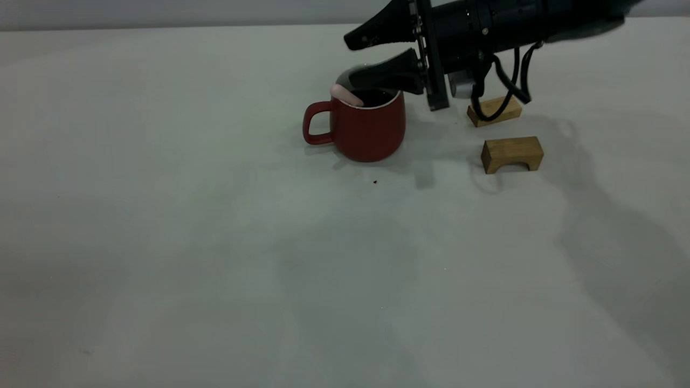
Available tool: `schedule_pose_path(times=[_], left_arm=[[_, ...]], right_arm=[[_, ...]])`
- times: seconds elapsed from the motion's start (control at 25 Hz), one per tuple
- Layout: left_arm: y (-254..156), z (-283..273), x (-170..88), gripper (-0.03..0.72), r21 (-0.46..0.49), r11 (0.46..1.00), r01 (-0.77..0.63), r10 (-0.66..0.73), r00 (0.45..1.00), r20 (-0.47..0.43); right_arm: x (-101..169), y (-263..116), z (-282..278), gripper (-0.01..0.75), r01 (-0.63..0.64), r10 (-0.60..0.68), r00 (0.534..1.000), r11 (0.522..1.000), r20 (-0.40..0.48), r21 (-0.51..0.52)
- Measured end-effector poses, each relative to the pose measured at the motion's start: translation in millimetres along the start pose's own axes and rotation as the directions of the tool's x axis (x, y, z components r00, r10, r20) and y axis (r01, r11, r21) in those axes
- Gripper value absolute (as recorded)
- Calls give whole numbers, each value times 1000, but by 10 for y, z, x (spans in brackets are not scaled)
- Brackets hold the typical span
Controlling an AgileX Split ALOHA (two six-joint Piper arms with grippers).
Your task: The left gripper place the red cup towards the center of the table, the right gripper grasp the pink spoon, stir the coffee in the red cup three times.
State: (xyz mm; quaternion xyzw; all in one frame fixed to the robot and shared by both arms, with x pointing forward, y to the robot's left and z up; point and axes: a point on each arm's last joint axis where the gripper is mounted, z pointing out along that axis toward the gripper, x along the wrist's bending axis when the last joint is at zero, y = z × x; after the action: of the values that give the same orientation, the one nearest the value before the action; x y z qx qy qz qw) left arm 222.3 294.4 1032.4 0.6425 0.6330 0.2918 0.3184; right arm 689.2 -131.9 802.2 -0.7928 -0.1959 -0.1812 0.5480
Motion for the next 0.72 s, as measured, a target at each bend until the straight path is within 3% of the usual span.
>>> schedule_pose_path(times=[0.08,0.16,0.24,0.4,0.56,0.72], left_arm=[[0,0,0,482,0,1000,0,0,1000,0],[0,0,0,482,0,1000,0,0,1000,0],[0,0,0,482,0,1000,0,0,1000,0],[0,0,0,482,0,1000,0,0,1000,0],[0,0,0,482,0,1000,0,0,1000,0],[0,0,0,482,0,1000,1,-1,1000,0]], right_arm=[[-14,-108,-38,498,111,-106,985,994,138,-25],[-12,-233,-112,494,253,-226,926,966,301,-52],[-18,-323,-248,477,411,-331,806,910,490,-61],[99,-599,-647,433,664,-414,469,748,780,-3],[384,-1065,-1117,384,830,-374,219,557,901,29],[643,-1701,-1568,334,933,-304,97,360,948,20]])
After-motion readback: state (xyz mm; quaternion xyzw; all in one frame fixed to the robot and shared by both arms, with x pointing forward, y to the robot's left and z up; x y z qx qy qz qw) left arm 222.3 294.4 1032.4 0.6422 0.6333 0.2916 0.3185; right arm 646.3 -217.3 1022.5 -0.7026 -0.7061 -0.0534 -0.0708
